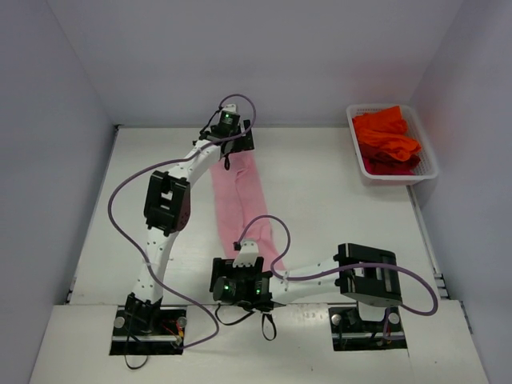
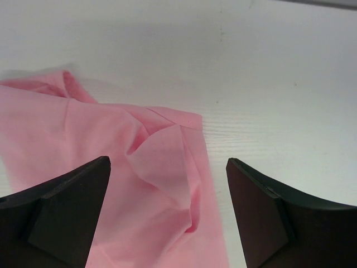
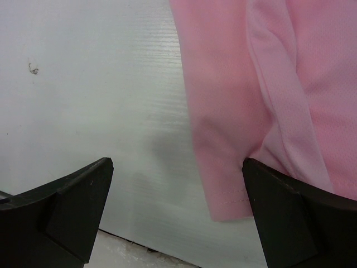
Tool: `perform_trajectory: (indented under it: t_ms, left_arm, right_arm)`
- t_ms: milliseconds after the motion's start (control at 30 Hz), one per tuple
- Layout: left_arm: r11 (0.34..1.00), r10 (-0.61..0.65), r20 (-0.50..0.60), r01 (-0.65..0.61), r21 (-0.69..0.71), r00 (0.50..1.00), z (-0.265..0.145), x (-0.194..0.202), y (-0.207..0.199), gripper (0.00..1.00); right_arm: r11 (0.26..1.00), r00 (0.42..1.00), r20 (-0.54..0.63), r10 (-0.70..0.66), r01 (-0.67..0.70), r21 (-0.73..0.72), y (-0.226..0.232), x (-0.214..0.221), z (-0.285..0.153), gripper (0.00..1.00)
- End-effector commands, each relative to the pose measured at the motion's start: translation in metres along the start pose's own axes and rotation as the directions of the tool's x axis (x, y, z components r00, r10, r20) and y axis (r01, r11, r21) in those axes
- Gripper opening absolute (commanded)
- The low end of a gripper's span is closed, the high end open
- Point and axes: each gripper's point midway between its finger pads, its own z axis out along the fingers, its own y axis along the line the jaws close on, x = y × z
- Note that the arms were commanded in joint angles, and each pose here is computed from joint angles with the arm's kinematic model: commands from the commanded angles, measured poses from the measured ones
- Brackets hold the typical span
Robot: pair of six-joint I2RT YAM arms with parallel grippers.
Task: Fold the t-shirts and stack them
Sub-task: Fold the tshirt
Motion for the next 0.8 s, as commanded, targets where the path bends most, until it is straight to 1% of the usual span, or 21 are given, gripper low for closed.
perform_trajectory:
  t_ms: [0,67,233,333,367,467,667,767]
  left_arm:
    - [1.0,0.012,0.166,-0.015,0.017,0.986,-0.063,-0.072,-0.014,0.81]
    - [1.0,0.022,0.173,-0.019,-0.015,0.985,-0.072,-0.075,-0.008,0.81]
    - [0.997,0.025,0.151,-0.013,-0.074,0.988,-0.078,-0.065,0.008,0.82]
    - [0.997,0.005,0.149,0.007,-0.078,0.989,-0.081,-0.062,0.011,0.81]
    - [0.997,-0.001,0.153,0.012,-0.07,0.988,-0.081,-0.062,0.009,0.81]
    - [0.998,-0.01,0.16,0.021,-0.064,0.987,-0.082,-0.063,0.008,0.82]
    - [0.998,-0.028,0.128,0.036,-0.056,0.991,-0.071,-0.051,0.008,0.81]
    - [0.998,-0.044,0.101,0.049,-0.046,0.994,-0.062,-0.038,0.005,0.81]
  right_arm:
    - [0.994,0.993,-0.1,-0.056,0.065,0.087,-0.036,0.025,-0.009,1.0]
    - [0.994,0.994,-0.09,-0.057,0.065,0.091,-0.036,0.022,-0.01,1.0]
    - [0.994,0.997,-0.062,-0.055,0.06,0.089,-0.037,0.009,-0.018,1.0]
    - [0.993,0.997,-0.035,-0.067,0.069,0.091,-0.034,-0.004,-0.024,1.0]
    - [0.989,0.995,-0.034,-0.089,0.092,0.113,-0.039,-0.007,-0.026,1.0]
    - [0.986,0.994,-0.005,-0.105,0.105,0.129,-0.038,-0.023,-0.033,1.0]
    - [0.993,0.997,0.028,-0.067,0.064,0.104,-0.034,-0.044,-0.043,1.0]
    - [0.993,0.997,0.041,-0.071,0.066,0.101,-0.032,-0.051,-0.044,1.0]
